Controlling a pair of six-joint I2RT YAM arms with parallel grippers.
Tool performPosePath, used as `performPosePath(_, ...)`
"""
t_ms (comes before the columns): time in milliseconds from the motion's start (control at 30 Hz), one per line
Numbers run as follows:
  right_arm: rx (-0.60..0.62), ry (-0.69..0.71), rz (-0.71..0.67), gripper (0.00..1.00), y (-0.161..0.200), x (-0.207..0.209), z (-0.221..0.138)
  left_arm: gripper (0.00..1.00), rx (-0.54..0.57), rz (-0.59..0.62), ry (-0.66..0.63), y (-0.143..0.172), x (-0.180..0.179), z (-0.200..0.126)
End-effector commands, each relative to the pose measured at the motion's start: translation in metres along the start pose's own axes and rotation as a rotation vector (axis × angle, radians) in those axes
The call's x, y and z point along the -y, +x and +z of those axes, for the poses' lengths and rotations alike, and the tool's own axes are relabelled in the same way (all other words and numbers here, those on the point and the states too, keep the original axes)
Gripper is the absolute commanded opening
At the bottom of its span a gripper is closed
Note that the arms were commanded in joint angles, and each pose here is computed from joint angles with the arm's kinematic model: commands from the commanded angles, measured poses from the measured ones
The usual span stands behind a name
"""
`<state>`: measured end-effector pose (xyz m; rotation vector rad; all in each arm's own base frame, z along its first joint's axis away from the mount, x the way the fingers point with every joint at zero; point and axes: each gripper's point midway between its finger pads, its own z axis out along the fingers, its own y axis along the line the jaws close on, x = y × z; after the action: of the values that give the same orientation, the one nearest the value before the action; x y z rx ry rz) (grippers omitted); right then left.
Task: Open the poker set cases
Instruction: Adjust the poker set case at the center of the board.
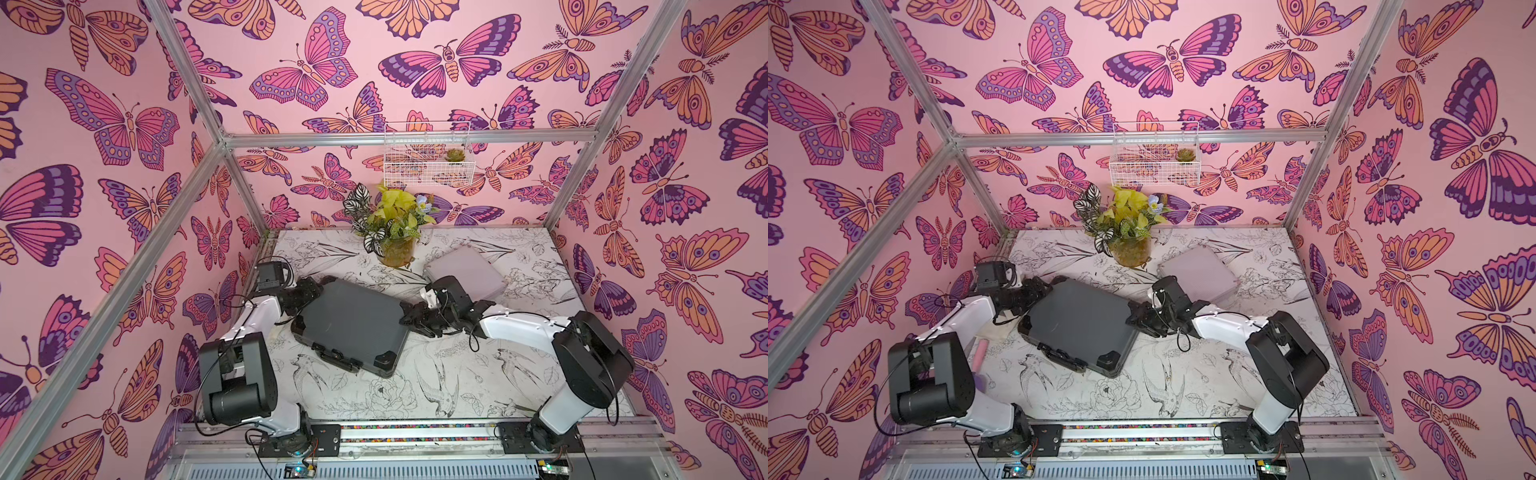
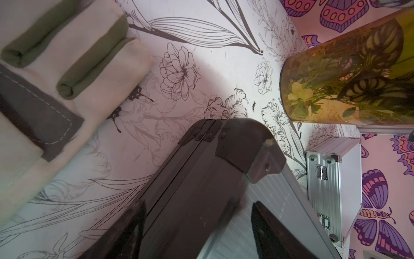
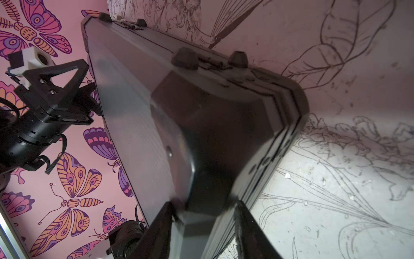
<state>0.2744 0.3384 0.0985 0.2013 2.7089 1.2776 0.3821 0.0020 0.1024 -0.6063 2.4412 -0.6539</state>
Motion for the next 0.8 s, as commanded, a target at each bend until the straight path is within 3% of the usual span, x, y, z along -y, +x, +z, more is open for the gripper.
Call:
performPosePath(0, 0.091, -0.051, -0.133, 0.41, -0.023, -0.028, 0.013, 0.76, -0.293, -0.118, 0.134, 0.080, 0.033, -0.002)
performPosePath(400, 0.154, 0.017, -0.157, 0.38, -0.042, -0.026, 0.011, 0.76, -0.244, -0.119, 0.154, 0.071, 0.039, -0.009)
performPosePath(600, 0.103, 0.008, -0.154, 0.47, -0.038, -0.032, 0.014, 0.76, -0.191, -0.096, 0.076, 0.066, 0.024, -0.013)
performPosePath(767, 0.082, -0.013, -0.121, 0.50, -0.029, -0.030, 0.018, 0.76, -0.214, -0.124, 0.022, 0.078, 0.008, -0.010)
